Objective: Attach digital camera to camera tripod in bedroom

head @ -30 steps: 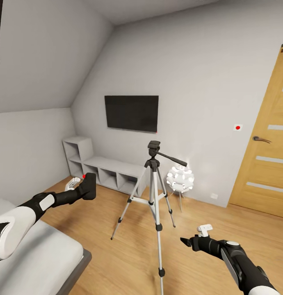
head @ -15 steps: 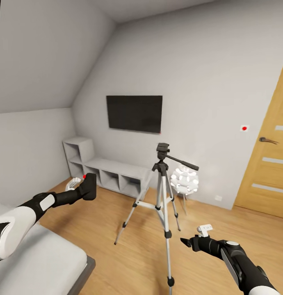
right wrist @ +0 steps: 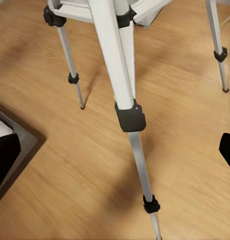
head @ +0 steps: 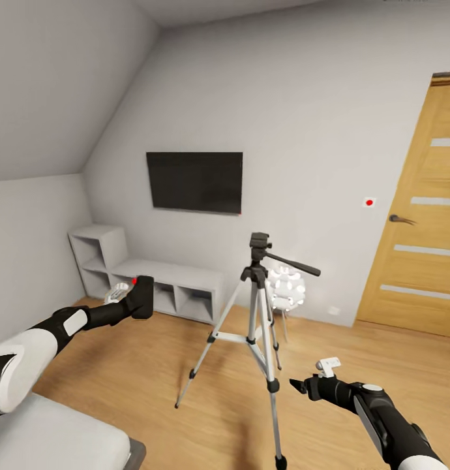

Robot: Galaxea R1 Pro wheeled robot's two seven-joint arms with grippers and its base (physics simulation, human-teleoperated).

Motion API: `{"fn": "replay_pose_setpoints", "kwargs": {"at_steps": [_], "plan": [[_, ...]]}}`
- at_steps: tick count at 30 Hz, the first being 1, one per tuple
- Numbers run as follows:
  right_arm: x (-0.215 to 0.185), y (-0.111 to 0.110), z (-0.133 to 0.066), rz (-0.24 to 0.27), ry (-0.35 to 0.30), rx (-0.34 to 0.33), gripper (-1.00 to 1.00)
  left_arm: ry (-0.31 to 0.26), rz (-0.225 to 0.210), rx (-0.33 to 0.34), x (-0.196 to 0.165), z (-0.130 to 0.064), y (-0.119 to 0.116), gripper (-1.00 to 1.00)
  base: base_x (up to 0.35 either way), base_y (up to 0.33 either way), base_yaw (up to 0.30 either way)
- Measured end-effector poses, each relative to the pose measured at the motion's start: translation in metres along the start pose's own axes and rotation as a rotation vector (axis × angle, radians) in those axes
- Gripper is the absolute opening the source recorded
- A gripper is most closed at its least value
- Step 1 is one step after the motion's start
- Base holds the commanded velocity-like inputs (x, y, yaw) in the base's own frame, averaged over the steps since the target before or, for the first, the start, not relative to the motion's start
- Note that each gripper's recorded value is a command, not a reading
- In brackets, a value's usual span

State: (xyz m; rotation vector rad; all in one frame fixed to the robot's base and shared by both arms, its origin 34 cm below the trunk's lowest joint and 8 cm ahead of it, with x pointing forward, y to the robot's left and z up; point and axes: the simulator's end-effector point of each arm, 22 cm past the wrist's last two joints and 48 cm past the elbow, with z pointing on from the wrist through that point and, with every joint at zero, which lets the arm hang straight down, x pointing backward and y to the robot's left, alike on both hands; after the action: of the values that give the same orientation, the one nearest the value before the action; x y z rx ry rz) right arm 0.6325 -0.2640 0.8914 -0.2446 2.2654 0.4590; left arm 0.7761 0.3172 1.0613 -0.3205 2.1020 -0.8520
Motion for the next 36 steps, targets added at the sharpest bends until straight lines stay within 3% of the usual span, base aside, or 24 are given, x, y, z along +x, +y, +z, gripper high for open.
{"fn": "replay_pose_setpoints", "kwargs": {"at_steps": [11, 36], "plan": [[0.000, -0.001, 0.000, -0.002, 0.002, 0.001, 1.00, 0.000, 0.001, -0.002, 0.000, 0.001, 0.001, -1.00, 0.109, 0.150, -0.279], [0.000, 0.009, 0.004, -0.003, -0.001, -0.014, 1.00, 0.002, 0.003, -0.009, 0.001, 0.001, 0.002, -1.00, 0.001, 0.001, -0.016]]}}
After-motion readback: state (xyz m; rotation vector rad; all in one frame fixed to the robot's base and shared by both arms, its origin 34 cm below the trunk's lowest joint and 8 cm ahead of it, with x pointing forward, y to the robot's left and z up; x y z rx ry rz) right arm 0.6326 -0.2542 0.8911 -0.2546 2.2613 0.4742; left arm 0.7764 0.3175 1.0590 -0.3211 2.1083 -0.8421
